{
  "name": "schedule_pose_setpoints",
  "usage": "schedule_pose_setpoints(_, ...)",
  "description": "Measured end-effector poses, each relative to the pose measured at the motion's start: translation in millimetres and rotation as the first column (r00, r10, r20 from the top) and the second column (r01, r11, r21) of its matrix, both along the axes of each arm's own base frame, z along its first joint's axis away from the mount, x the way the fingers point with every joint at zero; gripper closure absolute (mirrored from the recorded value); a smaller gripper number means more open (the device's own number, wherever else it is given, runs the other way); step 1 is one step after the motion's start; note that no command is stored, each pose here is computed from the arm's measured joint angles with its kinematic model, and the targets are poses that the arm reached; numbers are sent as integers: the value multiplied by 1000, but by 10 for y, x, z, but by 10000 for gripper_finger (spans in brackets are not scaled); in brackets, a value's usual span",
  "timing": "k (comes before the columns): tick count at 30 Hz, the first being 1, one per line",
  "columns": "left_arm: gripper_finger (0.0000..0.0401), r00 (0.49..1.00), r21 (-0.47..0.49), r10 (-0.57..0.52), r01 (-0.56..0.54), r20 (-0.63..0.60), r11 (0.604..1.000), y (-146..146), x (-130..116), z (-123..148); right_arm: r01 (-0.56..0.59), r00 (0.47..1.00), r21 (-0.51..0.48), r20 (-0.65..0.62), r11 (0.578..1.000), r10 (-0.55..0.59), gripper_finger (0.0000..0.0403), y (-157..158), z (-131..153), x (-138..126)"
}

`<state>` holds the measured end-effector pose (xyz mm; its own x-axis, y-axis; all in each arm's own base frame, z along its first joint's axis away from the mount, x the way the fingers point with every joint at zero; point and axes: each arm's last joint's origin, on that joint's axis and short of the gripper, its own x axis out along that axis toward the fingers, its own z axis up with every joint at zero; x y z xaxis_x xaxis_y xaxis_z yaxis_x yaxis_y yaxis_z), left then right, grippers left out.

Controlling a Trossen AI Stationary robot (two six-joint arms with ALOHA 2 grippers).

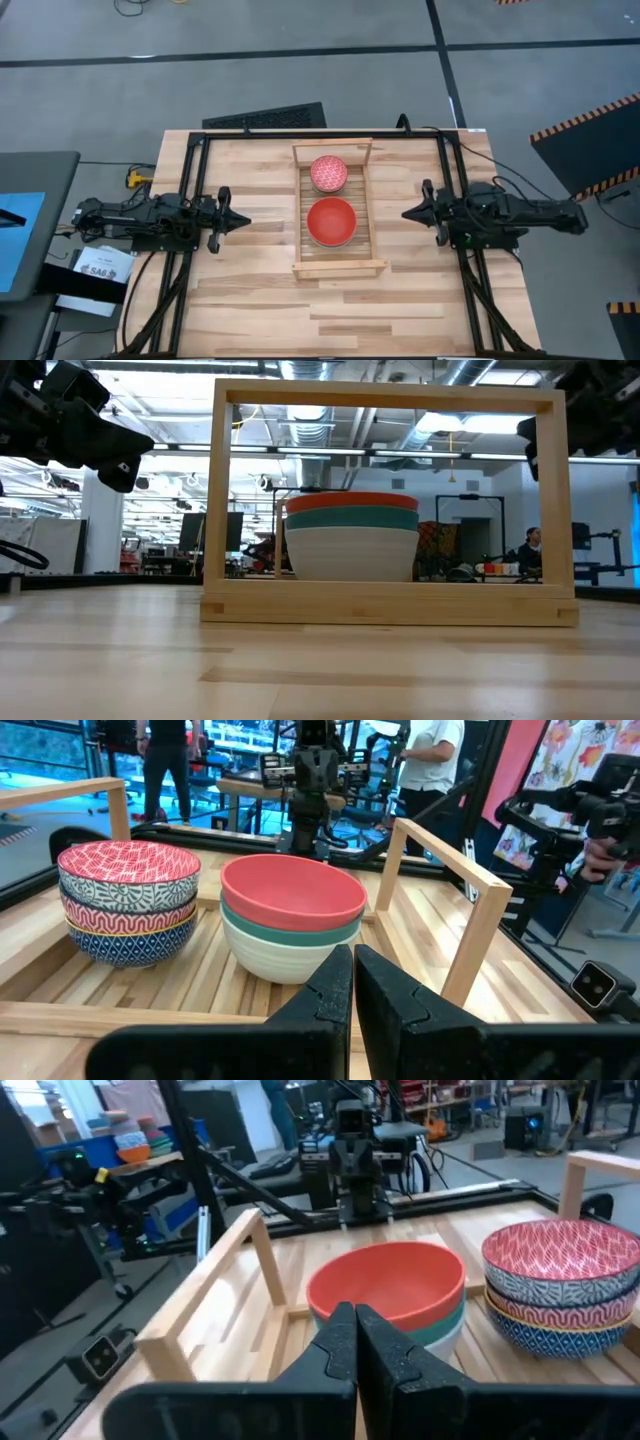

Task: Place and stack bowls onto a shelf
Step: Return to Home Position

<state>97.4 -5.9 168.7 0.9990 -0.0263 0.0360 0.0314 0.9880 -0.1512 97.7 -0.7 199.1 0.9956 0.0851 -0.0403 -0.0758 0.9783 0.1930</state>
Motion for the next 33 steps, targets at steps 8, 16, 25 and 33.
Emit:
schedule_pose_setpoints(8,401,1000,0,0,0,0,1000,0,0,0,14,1000,-7,-10,1000,-14,385,5,-96,-99)
schedule_pose_setpoints(16,401,1000,0,0,0,1,1000,0,0,1,10,996,-36,90,999,-7,385,23,-290,-4)
schedule_pose_setpoints(25,401,1000,0,1,-1,1,1000,0,0,1,38,996,-134,88,990,-27,384,19,-300,-4)
schedule_pose_setpoints(33,401,1000,0,2,-2,1,1000,0,0,1,34,996,-105,82,994,-26,363,23,-306,-4)
